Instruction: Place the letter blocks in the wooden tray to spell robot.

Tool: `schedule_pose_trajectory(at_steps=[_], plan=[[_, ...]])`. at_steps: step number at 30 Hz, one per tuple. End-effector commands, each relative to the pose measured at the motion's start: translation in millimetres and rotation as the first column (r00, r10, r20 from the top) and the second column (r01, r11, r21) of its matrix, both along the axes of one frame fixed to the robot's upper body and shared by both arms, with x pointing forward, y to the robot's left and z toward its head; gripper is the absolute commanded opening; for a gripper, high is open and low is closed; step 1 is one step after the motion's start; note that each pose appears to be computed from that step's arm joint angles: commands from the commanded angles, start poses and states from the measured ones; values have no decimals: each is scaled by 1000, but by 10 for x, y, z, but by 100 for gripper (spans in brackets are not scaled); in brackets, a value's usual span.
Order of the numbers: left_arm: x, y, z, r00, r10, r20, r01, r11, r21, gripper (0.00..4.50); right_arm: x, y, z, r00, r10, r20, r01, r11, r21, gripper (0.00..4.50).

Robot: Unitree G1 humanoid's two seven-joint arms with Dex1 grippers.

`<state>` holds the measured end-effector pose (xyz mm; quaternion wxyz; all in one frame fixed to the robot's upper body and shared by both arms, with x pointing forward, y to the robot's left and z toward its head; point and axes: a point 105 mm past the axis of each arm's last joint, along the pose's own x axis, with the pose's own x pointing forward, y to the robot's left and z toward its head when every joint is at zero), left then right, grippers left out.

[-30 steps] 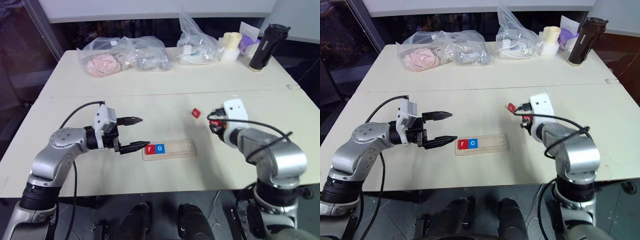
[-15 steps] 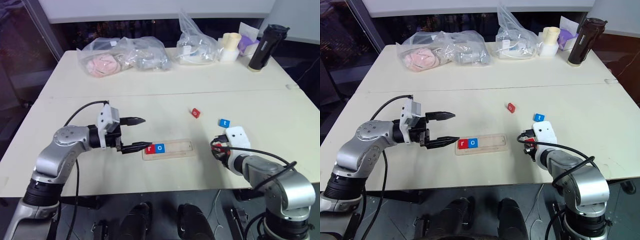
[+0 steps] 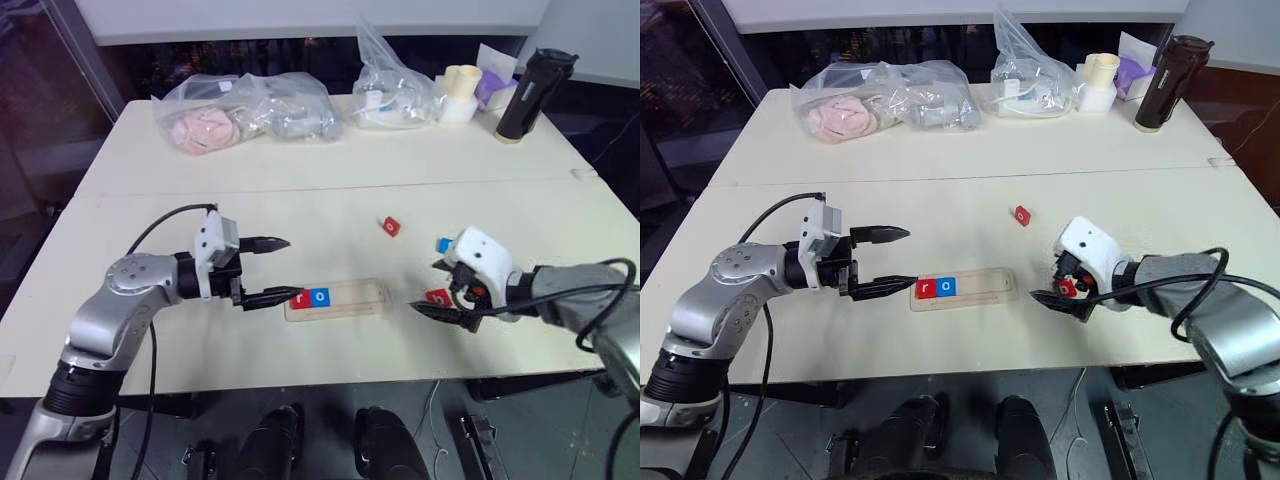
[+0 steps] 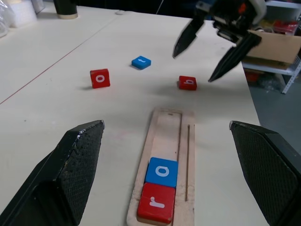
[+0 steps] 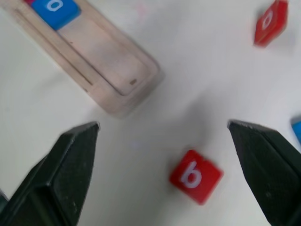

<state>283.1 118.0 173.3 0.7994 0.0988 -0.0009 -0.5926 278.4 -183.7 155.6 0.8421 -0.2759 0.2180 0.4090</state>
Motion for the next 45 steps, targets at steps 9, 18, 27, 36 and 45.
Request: schedule_pose_trajectory(at_steps=[9, 18, 27, 36, 45], plan=[[-57, 32, 97, 999, 8, 53, -9, 1000, 18, 450, 209, -382, -366, 942, 328, -74, -335, 935, -121, 447], [-113, 71, 100, 998, 31, 55, -32, 999, 26, 450, 274, -501, -528, 932, 340, -128, -356, 925, -132, 447], [-126, 79, 95, 998, 38, 53, -40, 999, 31, 450, 378, -544, -508, 941, 319, -111, -332, 935, -128, 215], [-122, 78, 98, 998, 41, 55, -43, 999, 29, 450, 426, -118, -156, 905, 425, -8, -423, 901, -92, 113], [-127, 81, 96, 997, 48, 58, -49, 998, 27, 450, 296, 736, -125, 808, 586, 53, -585, 810, -45, 113]])
